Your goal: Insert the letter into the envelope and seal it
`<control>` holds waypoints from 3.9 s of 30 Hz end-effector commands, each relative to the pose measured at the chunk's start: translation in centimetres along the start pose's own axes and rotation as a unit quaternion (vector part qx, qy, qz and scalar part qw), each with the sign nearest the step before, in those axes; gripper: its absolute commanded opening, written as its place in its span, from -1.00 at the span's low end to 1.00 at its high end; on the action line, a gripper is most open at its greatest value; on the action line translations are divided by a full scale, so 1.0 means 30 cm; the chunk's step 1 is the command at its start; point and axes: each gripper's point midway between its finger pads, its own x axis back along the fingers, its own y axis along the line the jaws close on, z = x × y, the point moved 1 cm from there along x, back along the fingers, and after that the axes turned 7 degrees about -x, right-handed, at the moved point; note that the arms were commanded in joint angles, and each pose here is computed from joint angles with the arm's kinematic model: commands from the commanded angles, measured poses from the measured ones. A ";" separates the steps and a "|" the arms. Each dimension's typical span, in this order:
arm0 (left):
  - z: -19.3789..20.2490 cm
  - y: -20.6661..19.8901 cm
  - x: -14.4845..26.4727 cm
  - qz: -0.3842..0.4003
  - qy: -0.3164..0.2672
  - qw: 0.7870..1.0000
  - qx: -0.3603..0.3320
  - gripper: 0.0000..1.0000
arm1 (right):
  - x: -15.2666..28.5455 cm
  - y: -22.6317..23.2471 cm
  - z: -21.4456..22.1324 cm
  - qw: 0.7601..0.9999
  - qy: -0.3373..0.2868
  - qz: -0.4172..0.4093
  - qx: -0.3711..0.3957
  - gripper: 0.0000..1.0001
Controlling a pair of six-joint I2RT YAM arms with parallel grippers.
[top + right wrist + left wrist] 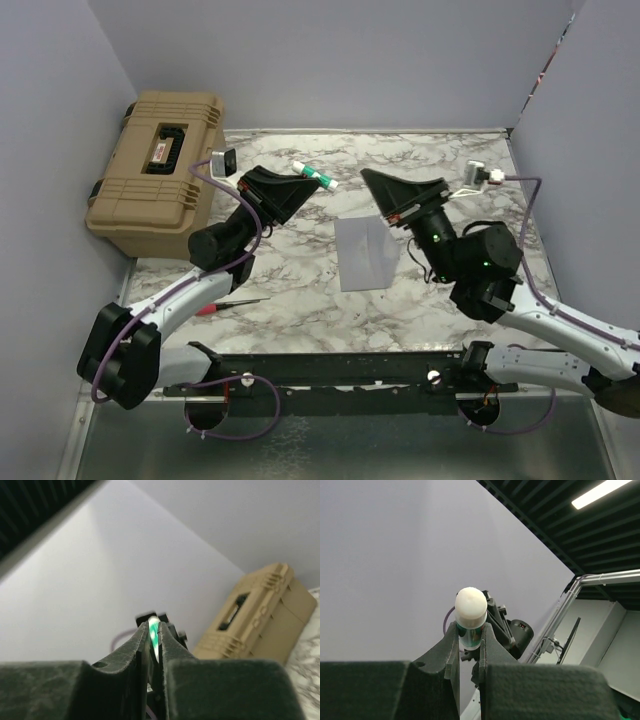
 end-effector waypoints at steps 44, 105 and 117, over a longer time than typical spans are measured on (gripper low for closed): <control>-0.032 -0.081 0.001 0.024 -0.009 1.000 0.013 -1.00 | -0.008 0.111 0.100 0.753 0.014 -0.287 0.592 0.03; -0.062 -0.044 0.001 -0.007 -0.038 0.999 -0.014 0.30 | -0.096 0.011 0.108 0.827 -0.016 -0.201 0.525 -0.99; -0.058 -0.006 -0.013 -0.021 -0.036 0.999 -0.011 -0.22 | -0.118 -0.010 0.137 0.849 0.005 -0.187 0.494 -0.99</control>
